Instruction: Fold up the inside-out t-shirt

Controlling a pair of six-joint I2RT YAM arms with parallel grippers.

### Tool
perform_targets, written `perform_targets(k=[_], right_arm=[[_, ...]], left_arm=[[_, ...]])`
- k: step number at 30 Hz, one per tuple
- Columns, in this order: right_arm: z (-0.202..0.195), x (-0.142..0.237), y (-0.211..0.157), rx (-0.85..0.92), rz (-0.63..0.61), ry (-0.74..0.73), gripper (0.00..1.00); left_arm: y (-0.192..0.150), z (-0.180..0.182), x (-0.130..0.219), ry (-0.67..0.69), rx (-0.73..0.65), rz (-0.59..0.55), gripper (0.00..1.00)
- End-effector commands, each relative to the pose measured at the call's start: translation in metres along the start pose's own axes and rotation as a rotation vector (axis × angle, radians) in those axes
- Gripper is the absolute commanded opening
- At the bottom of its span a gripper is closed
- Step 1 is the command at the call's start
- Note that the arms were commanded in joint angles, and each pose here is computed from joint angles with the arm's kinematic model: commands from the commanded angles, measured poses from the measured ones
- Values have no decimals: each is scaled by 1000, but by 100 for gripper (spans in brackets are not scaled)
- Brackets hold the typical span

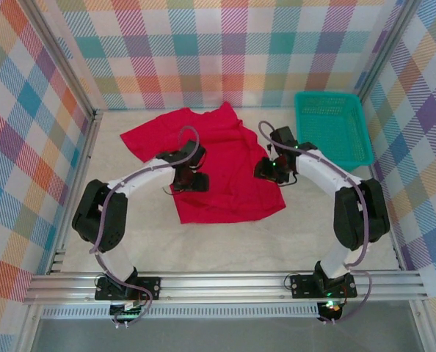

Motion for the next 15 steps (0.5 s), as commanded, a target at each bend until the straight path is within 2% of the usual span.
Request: perform_targets(k=[1, 6, 11, 15], right_arm=[[2, -10, -11, -18, 21, 33, 45], [2, -17, -19, -10, 43, 23, 45], [1, -21, -21, -13, 52, 23, 43], [3, -25, -23, -10, 61, 26, 42]], left_arm=[[-13, 14, -17, 58, 17, 42, 72], [-13, 12, -31, 58, 25, 70, 69], [-15, 15, -37, 83, 32, 89, 56], [-11, 18, -33, 109, 34, 88, 49]])
Point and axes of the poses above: each hand's point on the last joint's axis, 136 mm out from that joint toward the fingers, its own x axis back along the fingers, its own z axis along the line the jaws close on, y = z × x, the point moved 1 cm from there along x, back along the fingers, and after that the axes turned 10 degrees about -x, right-handed, at the moved point
